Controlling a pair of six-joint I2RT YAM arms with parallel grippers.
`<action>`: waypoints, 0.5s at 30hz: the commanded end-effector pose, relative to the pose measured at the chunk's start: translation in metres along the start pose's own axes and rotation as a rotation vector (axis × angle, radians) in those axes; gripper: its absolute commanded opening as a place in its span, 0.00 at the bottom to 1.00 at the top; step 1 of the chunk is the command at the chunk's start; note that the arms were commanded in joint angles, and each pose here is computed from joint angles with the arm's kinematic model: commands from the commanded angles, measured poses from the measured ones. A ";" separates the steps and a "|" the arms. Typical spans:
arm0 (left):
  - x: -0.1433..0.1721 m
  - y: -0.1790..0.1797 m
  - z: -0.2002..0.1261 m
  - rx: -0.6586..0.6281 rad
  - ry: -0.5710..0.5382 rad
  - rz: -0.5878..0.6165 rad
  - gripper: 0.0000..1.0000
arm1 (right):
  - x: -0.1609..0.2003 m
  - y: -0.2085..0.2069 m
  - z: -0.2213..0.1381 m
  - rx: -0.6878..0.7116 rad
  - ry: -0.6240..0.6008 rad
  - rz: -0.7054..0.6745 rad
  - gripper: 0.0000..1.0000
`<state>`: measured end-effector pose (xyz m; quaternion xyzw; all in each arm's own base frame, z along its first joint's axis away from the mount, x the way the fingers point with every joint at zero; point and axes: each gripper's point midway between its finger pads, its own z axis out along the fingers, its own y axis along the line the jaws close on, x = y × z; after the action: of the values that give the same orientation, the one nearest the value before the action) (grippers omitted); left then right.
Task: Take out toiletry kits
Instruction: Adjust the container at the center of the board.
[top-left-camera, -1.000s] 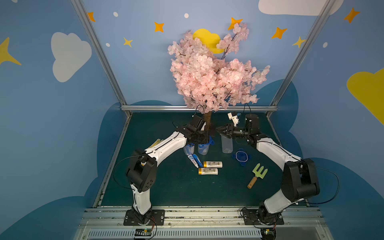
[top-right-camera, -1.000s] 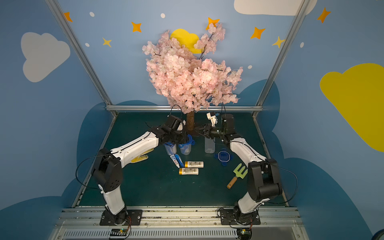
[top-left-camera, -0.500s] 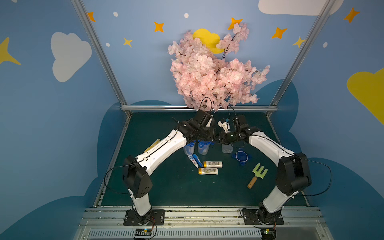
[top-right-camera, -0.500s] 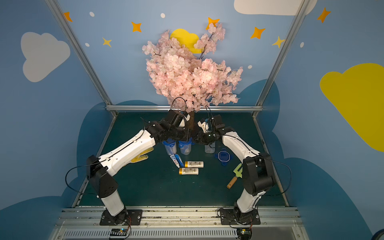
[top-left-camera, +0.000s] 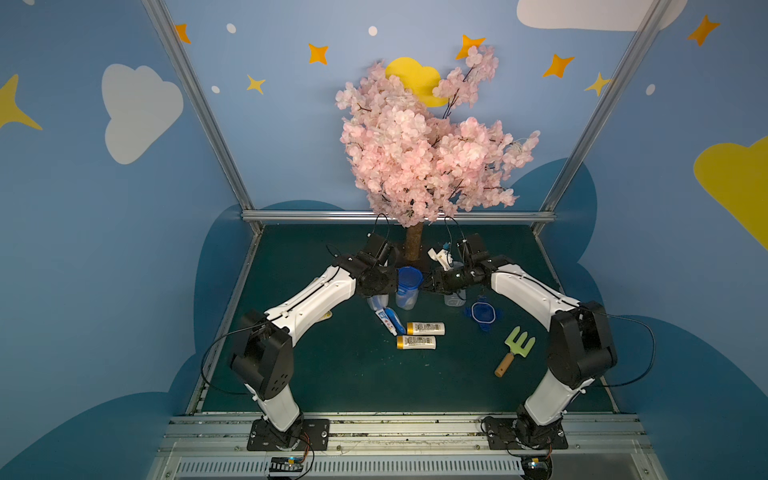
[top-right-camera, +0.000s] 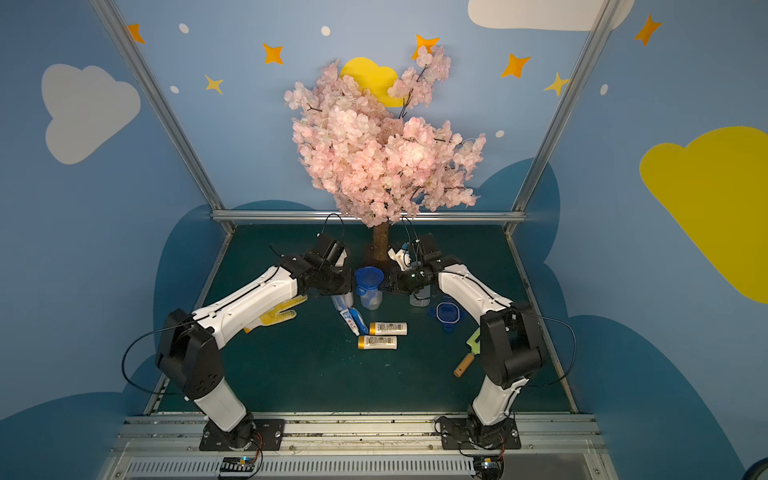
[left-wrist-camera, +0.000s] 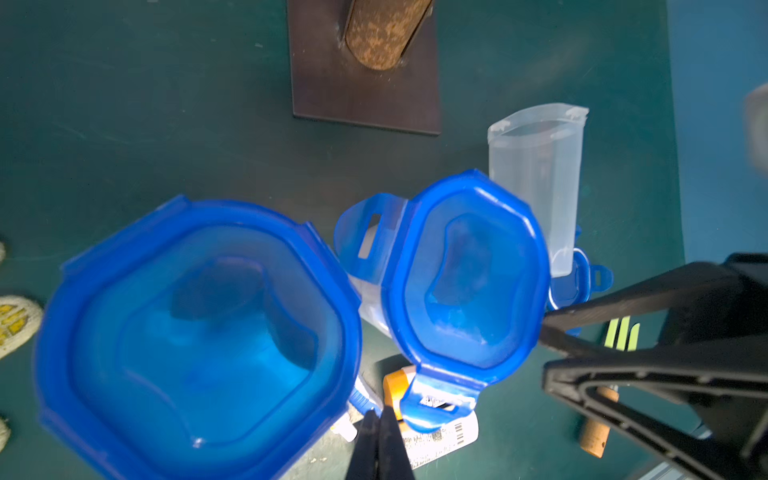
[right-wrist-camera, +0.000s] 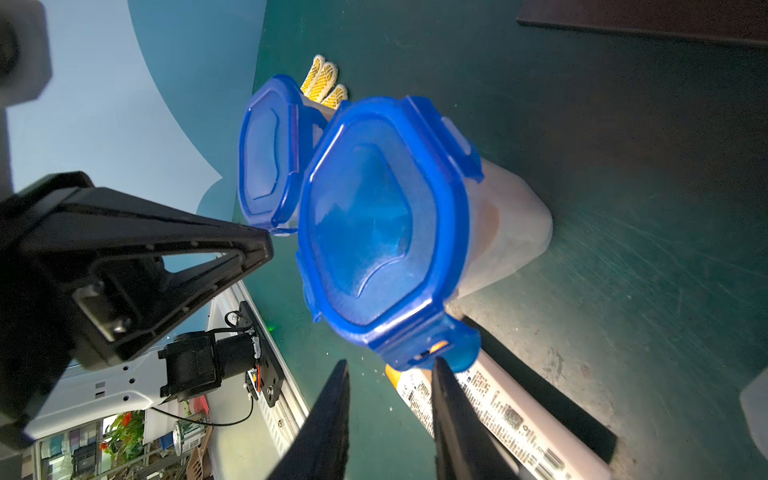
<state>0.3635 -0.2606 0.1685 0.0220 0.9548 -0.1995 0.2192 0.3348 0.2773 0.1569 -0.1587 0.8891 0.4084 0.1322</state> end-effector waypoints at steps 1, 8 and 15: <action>-0.011 -0.009 0.005 0.028 -0.011 -0.001 0.02 | -0.001 0.013 -0.014 -0.003 -0.037 -0.035 0.35; -0.015 -0.008 0.013 0.009 -0.005 0.002 0.02 | -0.021 0.006 -0.032 0.024 -0.104 -0.031 0.46; -0.020 -0.006 0.015 0.001 -0.006 0.004 0.02 | -0.038 -0.002 -0.011 -0.028 -0.077 -0.016 0.48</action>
<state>0.3806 -0.2703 0.1633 0.0208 0.9546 -0.2001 0.2198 0.3619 0.2649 0.1768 -0.1428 0.8845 0.4099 0.1712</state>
